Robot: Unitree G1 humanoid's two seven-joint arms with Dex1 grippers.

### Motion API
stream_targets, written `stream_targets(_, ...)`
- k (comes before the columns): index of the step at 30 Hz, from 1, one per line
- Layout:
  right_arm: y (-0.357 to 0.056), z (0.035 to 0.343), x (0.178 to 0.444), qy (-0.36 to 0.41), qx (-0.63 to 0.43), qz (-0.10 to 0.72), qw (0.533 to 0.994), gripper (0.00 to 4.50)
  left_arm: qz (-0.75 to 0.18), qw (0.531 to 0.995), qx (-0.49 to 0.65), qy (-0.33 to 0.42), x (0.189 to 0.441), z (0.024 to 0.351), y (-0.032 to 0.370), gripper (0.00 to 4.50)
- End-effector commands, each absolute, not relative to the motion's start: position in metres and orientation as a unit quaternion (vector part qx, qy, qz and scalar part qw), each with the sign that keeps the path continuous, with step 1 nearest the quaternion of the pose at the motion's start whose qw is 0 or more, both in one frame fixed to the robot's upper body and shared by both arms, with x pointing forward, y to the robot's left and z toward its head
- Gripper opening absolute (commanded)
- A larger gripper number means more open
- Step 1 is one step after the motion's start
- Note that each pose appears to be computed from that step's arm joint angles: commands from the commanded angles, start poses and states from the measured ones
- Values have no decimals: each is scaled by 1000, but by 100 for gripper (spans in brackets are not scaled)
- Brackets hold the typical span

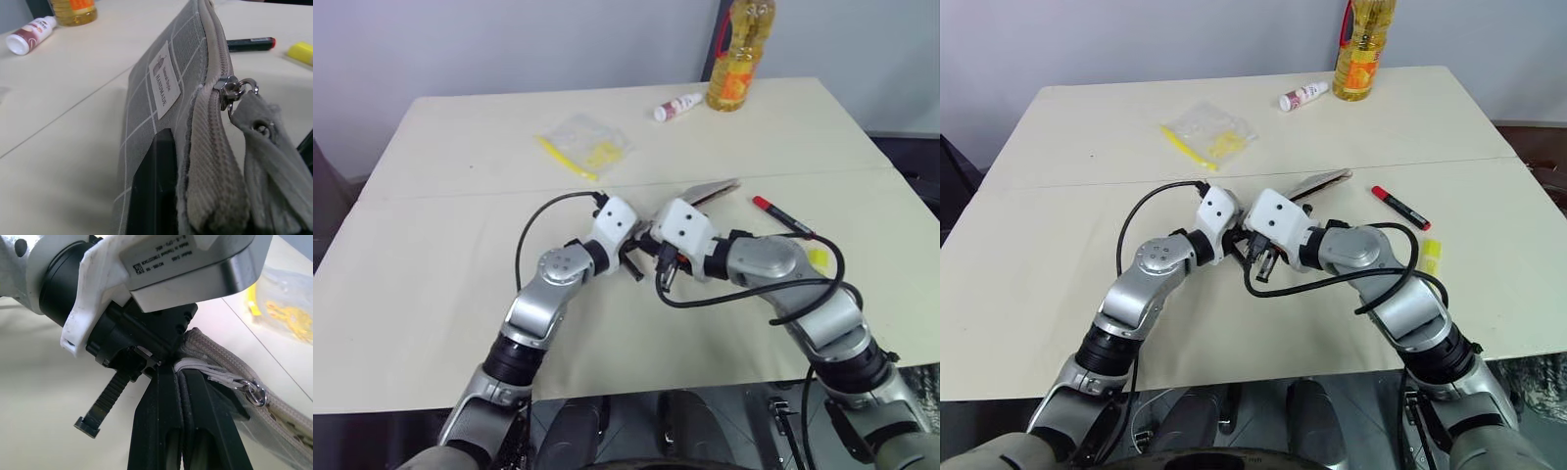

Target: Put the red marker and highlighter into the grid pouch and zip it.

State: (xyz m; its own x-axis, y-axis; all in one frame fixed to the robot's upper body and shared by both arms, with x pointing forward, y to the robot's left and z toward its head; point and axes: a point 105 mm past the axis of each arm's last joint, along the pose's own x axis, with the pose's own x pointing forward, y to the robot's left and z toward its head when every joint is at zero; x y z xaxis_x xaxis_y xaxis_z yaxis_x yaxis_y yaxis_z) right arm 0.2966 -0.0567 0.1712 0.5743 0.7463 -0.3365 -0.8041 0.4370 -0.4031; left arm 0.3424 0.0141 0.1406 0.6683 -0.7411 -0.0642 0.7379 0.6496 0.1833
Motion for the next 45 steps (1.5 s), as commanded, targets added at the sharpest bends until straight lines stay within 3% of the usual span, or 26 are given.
stream_targets(1,-43,184,282,26,-256,497,828,28,-410,906,99,-38,342,154,3,0)
stream_targets(3,-57,185,289,36,-251,474,843,87,-407,907,100,-40,343,155,6,0)
stream_targets(6,-93,187,303,54,-256,411,873,231,-398,911,104,-40,345,155,14,0)
stream_targets(8,-141,183,317,84,-254,334,904,338,-395,910,120,-40,346,152,22,0)
stream_targets(14,-242,172,335,134,-195,171,956,338,-389,910,138,-41,347,146,39,0)
stream_targets(20,-295,152,353,161,-147,92,972,338,-388,909,148,-45,348,146,45,0)
stream_targets(32,-316,116,379,200,-67,55,976,338,-384,909,154,-54,344,150,44,0)
stream_targets(35,-311,114,377,202,-48,69,976,261,-382,910,154,-52,344,150,44,0)
stream_targets(39,-306,119,371,191,-55,82,977,62,-379,911,155,-50,347,150,46,0)
stream_targets(40,-303,122,369,186,-63,87,977,37,-379,911,155,-51,348,150,46,0)
stream_targets(45,-283,153,353,127,-196,126,964,37,-379,911,153,-54,350,152,45,0)
